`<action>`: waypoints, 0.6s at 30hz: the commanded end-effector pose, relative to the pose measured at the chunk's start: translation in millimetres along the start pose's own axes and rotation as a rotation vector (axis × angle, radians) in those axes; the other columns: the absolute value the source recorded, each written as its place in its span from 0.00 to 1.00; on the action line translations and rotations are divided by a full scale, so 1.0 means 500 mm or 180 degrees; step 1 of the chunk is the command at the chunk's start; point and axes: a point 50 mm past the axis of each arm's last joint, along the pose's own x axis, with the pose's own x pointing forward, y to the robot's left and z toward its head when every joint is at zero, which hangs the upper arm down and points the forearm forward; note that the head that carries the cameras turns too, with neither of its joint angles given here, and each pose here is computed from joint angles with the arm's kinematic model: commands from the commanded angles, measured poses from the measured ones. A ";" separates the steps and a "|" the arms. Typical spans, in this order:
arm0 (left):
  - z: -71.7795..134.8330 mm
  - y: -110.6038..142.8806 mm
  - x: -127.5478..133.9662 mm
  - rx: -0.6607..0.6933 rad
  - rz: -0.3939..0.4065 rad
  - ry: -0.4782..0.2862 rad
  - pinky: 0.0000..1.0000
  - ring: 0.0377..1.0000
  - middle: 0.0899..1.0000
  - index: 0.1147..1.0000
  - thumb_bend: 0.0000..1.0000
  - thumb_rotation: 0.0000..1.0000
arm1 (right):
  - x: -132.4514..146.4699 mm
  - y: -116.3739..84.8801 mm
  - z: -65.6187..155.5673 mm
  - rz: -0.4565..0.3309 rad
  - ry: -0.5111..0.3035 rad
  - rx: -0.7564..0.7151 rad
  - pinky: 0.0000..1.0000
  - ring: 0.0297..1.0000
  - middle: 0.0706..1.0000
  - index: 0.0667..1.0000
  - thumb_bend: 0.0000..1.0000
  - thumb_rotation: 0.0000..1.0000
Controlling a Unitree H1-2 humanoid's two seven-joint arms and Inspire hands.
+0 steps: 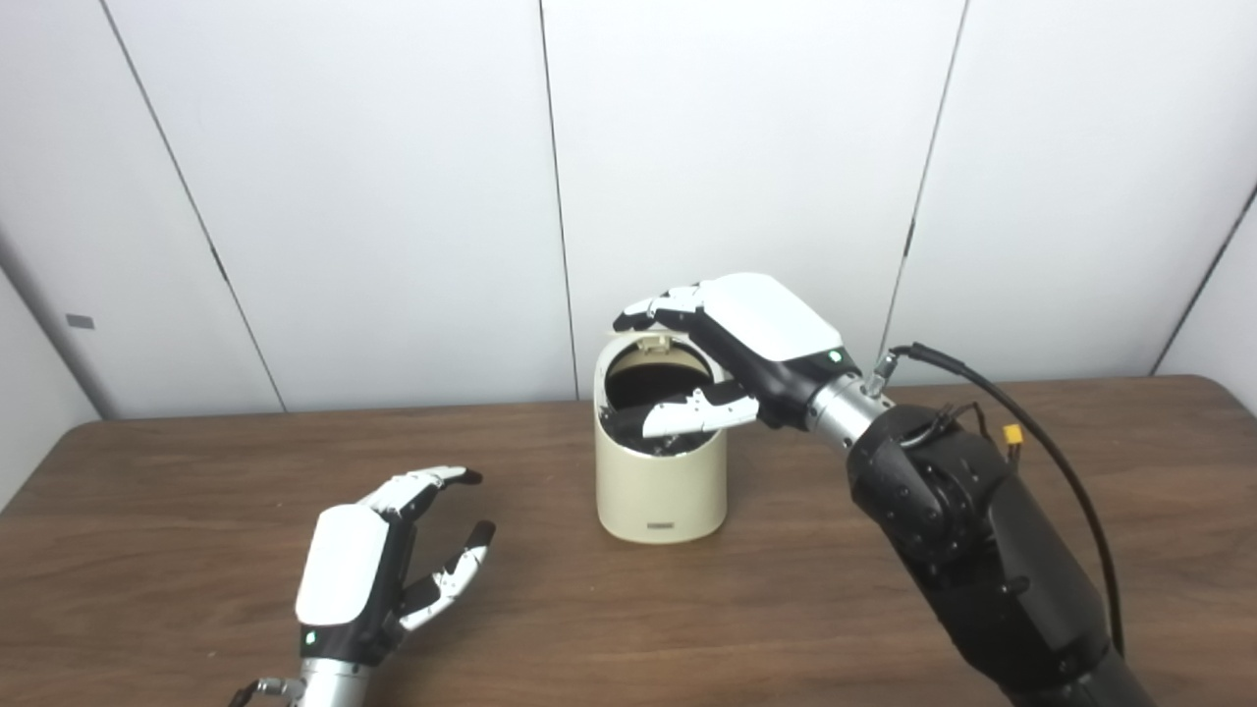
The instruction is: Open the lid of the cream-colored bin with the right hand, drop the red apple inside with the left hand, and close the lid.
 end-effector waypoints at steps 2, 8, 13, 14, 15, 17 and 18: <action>-0.015 -0.004 -0.029 0.0037 -0.0026 0.0073 0.59 0.70 0.71 0.68 0.36 0.56 | -0.005 -0.042 0.009 -0.0257 -0.0083 -0.0029 0.88 0.86 0.78 0.77 0.85 0.99; -0.011 0.003 -0.033 0.0049 -0.0013 0.0058 0.58 0.70 0.71 0.68 0.35 0.56 | -0.022 -0.032 0.003 -0.0202 0.0006 0.0001 0.87 0.86 0.79 0.79 0.83 0.98; -0.004 0.007 -0.035 0.0046 0.0003 0.0061 0.59 0.70 0.71 0.68 0.35 0.58 | -0.033 -0.023 -0.003 -0.0200 0.0031 -0.0065 0.83 0.83 0.76 0.76 0.81 0.97; -0.002 0.009 -0.035 0.0043 0.0002 0.0062 0.59 0.70 0.71 0.68 0.35 0.58 | -0.035 -0.021 -0.005 -0.0184 0.0041 -0.0058 0.84 0.83 0.76 0.76 0.81 0.97; 0.000 0.010 -0.035 0.0042 0.0004 0.0063 0.58 0.70 0.71 0.68 0.35 0.57 | -0.036 -0.019 -0.007 -0.0165 0.0054 -0.0033 0.84 0.84 0.77 0.77 0.81 0.97; 0.002 0.011 -0.034 0.0049 0.0005 0.0061 0.58 0.70 0.71 0.68 0.34 0.55 | -0.039 -0.015 -0.011 -0.0139 0.0068 0.0008 0.84 0.84 0.77 0.77 0.81 0.96; 0.003 0.011 -0.034 0.0053 0.0005 0.0058 0.58 0.70 0.71 0.68 0.34 0.55 | -0.040 -0.013 -0.013 -0.0131 0.0072 0.0023 0.84 0.85 0.77 0.77 0.81 0.95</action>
